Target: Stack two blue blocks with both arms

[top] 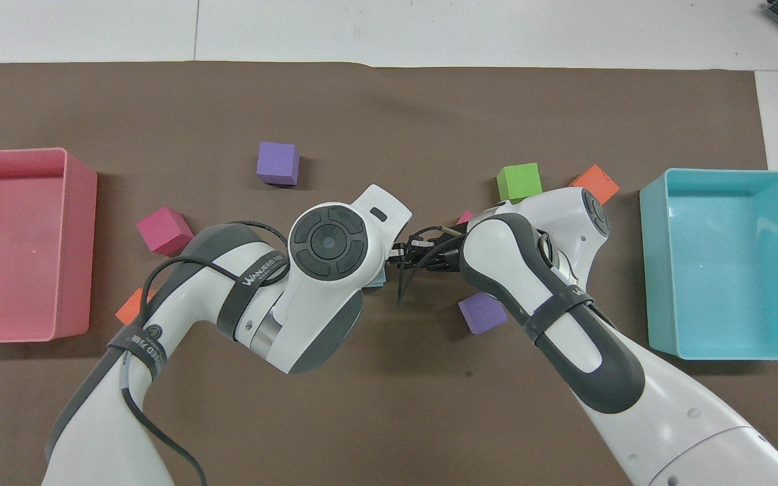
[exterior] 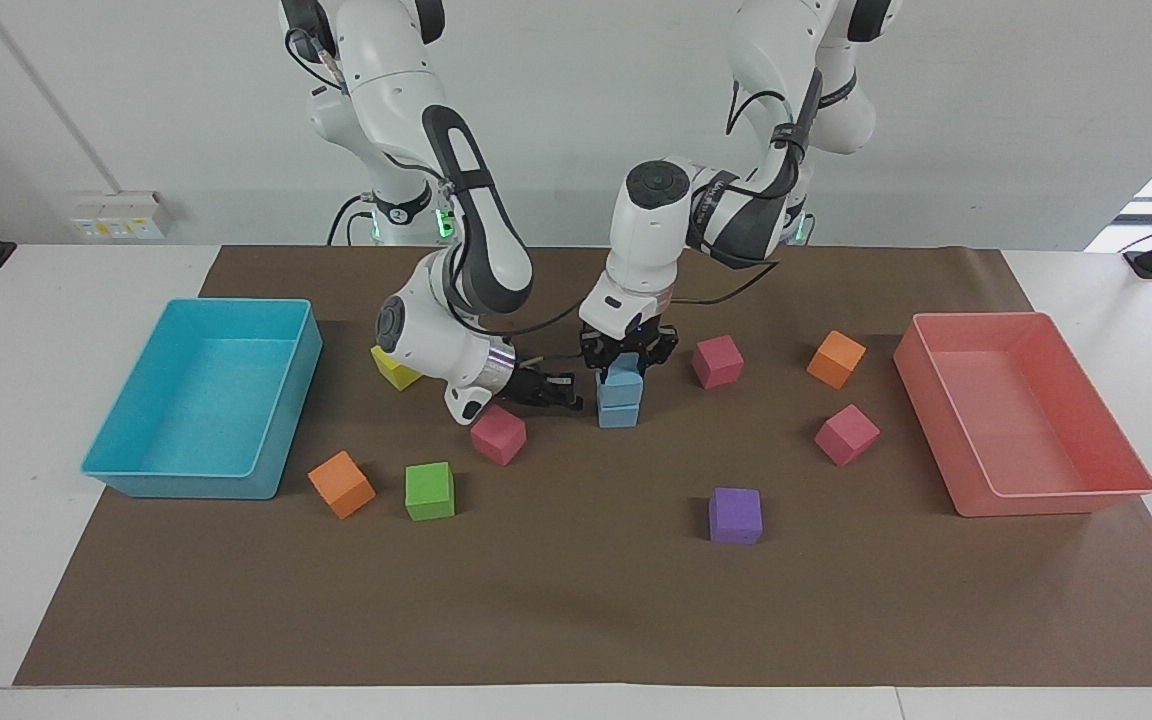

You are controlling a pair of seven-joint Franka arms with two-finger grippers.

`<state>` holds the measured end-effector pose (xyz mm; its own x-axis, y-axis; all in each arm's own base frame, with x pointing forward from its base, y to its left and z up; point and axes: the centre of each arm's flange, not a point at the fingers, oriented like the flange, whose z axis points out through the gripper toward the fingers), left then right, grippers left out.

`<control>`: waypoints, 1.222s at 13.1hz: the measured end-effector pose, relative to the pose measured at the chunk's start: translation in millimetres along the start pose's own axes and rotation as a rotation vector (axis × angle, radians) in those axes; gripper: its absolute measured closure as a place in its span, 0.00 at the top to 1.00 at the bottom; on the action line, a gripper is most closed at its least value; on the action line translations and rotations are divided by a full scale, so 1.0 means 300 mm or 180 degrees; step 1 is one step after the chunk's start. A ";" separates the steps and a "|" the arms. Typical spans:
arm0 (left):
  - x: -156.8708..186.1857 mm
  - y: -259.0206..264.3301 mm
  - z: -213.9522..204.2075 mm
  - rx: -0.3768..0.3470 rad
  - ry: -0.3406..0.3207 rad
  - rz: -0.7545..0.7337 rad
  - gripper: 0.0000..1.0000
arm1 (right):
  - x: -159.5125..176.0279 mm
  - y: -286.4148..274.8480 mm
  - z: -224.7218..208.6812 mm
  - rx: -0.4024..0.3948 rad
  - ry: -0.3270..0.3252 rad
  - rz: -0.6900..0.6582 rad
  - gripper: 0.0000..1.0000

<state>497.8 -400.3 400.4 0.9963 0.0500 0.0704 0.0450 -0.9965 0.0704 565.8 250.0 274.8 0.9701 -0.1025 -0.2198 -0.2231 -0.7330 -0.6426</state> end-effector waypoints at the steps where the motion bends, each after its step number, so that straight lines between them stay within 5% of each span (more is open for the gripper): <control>1: 0.001 -0.001 0.000 0.0001 0.0000 -0.0002 0.55 | 0.000 0.000 0.000 0.0000 0.0000 0.0000 0.01; 16: 0.008 -0.009 0.021 0.0022 -0.0016 0.0064 0.55 | 0.000 0.000 0.000 0.0000 0.0000 0.0000 0.01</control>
<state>500.6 -398.0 394.1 0.9973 0.0296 0.0668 0.0255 -0.9977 0.0622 565.8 250.0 274.8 0.9701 -0.1025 -0.2198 -0.2230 -0.7330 -0.6426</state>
